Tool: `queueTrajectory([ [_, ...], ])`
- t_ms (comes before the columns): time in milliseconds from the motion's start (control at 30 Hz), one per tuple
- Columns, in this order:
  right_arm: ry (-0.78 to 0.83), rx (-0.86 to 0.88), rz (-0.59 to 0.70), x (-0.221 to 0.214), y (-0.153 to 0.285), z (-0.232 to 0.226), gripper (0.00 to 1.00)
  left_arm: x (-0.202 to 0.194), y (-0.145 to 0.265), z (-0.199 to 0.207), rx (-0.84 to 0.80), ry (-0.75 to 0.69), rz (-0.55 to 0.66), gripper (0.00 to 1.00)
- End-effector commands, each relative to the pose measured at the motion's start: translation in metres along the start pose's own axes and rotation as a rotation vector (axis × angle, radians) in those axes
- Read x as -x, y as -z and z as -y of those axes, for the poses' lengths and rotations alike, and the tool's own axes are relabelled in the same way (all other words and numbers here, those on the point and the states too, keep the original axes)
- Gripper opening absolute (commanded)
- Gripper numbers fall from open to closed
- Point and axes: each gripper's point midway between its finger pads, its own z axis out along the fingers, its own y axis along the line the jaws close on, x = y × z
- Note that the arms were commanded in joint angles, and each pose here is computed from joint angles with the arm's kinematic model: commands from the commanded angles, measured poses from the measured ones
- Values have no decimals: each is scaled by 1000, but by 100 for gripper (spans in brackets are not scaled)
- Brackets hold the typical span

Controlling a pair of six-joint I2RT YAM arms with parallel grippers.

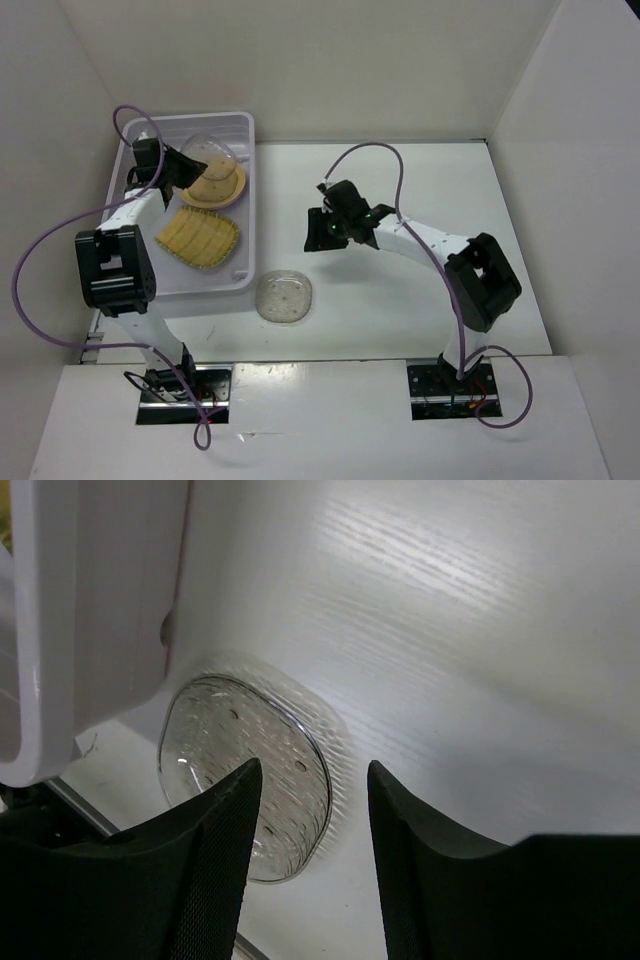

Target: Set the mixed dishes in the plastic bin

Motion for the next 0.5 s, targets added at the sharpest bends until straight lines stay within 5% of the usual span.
queueTrajectory([
  [0,28,18,18,7,-11,-13,52,9,-12,-4,73,123,125,0],
  [467,35,30,-84,-27,-36,-13,49,-21,-47,-65,240,361,133,1],
])
